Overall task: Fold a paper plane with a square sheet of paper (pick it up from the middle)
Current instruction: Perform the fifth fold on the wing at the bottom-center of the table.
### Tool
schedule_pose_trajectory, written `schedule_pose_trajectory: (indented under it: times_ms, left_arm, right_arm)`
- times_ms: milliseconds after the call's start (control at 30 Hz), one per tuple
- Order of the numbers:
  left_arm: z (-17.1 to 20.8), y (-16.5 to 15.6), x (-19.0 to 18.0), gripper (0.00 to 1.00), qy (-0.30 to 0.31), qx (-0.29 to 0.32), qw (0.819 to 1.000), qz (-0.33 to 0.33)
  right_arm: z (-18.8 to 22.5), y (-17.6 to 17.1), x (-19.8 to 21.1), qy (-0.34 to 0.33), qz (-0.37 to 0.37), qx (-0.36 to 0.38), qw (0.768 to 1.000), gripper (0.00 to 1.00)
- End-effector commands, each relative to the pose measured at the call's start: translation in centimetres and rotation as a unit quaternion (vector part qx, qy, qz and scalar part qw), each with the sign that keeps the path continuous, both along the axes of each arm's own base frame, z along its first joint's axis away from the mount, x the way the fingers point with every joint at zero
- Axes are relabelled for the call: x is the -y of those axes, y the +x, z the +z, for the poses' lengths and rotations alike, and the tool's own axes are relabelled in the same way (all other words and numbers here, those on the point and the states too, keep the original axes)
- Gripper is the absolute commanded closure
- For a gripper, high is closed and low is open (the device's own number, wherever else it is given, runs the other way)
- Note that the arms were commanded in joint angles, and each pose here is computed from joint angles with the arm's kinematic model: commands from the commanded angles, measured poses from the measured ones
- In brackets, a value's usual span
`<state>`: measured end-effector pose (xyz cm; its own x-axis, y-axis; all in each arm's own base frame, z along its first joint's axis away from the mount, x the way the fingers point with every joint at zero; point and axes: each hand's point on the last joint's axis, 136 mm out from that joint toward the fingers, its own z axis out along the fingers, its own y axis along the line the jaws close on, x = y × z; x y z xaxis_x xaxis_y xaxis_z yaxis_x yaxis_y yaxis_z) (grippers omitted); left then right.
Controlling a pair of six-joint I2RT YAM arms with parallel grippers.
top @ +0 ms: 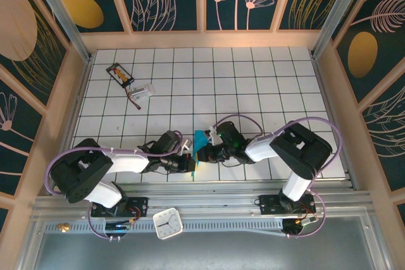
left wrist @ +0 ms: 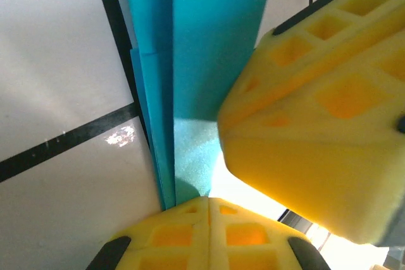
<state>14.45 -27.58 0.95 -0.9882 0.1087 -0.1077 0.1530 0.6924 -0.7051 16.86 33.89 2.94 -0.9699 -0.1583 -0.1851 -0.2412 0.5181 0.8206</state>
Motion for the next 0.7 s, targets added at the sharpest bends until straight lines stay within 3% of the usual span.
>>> schedule_pose_trajectory:
  times_ms: [0,667]
  left_arm:
    - [-4.9,-3.5,-4.7,1.0,0.116,-0.078,0.99,0.009]
    - [-6.4,-4.9,-6.4,1.0,0.155,-0.094,0.983,-0.012]
  right_arm:
    - [-1.3,0.2,0.3,-0.012,-0.014,-0.004,1.0,0.87]
    - [-3.5,5.3,3.4,-0.068,-0.08,-0.007,0.994,0.89]
